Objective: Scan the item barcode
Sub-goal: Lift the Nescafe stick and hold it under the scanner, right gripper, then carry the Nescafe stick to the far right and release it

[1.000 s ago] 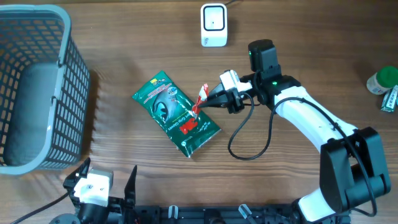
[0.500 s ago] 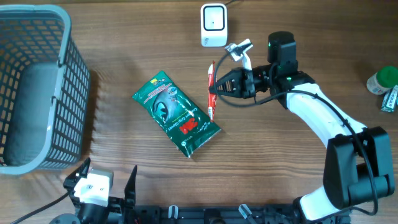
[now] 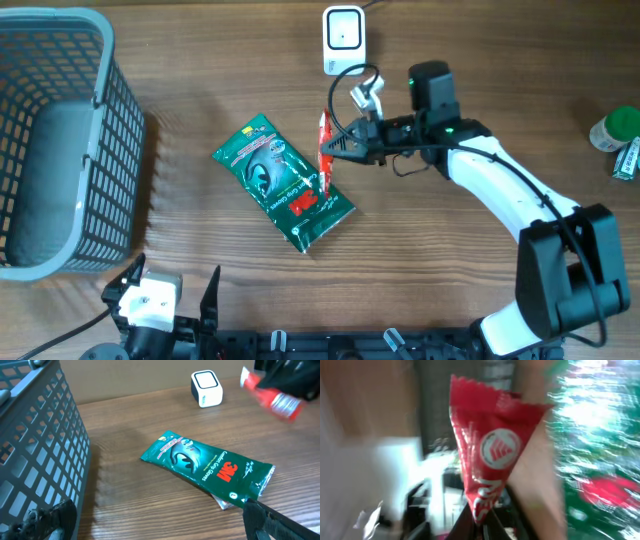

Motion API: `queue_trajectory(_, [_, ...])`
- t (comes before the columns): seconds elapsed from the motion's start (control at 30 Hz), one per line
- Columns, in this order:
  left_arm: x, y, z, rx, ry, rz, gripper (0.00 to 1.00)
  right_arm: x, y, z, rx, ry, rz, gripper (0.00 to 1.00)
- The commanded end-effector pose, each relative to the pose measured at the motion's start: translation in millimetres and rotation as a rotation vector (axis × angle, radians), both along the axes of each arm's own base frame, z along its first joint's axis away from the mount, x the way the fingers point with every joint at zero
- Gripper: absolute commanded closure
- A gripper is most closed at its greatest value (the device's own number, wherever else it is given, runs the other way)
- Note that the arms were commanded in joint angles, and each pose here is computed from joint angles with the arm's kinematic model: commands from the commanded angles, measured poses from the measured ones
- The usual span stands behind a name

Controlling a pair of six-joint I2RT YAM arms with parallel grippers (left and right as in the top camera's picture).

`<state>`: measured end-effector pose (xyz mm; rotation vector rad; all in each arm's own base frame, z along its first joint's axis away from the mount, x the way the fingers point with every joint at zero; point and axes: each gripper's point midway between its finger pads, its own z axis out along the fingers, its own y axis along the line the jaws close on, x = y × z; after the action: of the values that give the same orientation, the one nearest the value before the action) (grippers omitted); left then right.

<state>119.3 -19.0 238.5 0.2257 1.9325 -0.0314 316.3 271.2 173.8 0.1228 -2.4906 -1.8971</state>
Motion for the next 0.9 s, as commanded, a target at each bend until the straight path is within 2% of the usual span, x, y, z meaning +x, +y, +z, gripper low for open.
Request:
queue_trajectory(0.0, [0, -3, 0, -0.007, -0.002, -0.015, 0.00, 42, -47, -71, -0.454, 0.061, -0.367, 0.96])
queue_trajectory(0.07, [0, -3, 0, -0.007, -0.002, -0.015, 0.00, 51, -65, -75, -0.579, 0.085, -0.458, 0.95])
queue_trajectory(0.2, [0, -3, 0, -0.007, -0.002, -0.015, 0.00, 93, -95, -42, -0.744, -0.013, -0.639, 0.95])
queue_trajectory(0.3, [0, -3, 0, -0.007, -0.002, -0.015, 0.00, 121, -98, -27, -0.762, -0.039, -0.705, 0.95])
queue_trajectory(0.4, [0, -3, 0, -0.007, -0.002, -0.015, 0.00, 155, -100, -34, -0.816, -0.052, -0.760, 0.95])
queue_trajectory(0.6, [0, -3, 0, -0.007, -0.002, -0.015, 0.00, 245, -75, -30, -0.750, -0.138, -0.816, 0.95])
queue_trajectory(0.73, [0, -3, 0, -0.007, -0.002, -0.015, 0.00, 303, -70, -29, -0.649, -0.173, -0.975, 0.95])
queue_trajectory(0.87, [0, -3, 0, -0.007, -0.002, -0.015, 0.00, 327, -80, -34, -0.586, -0.173, -1.104, 0.95])
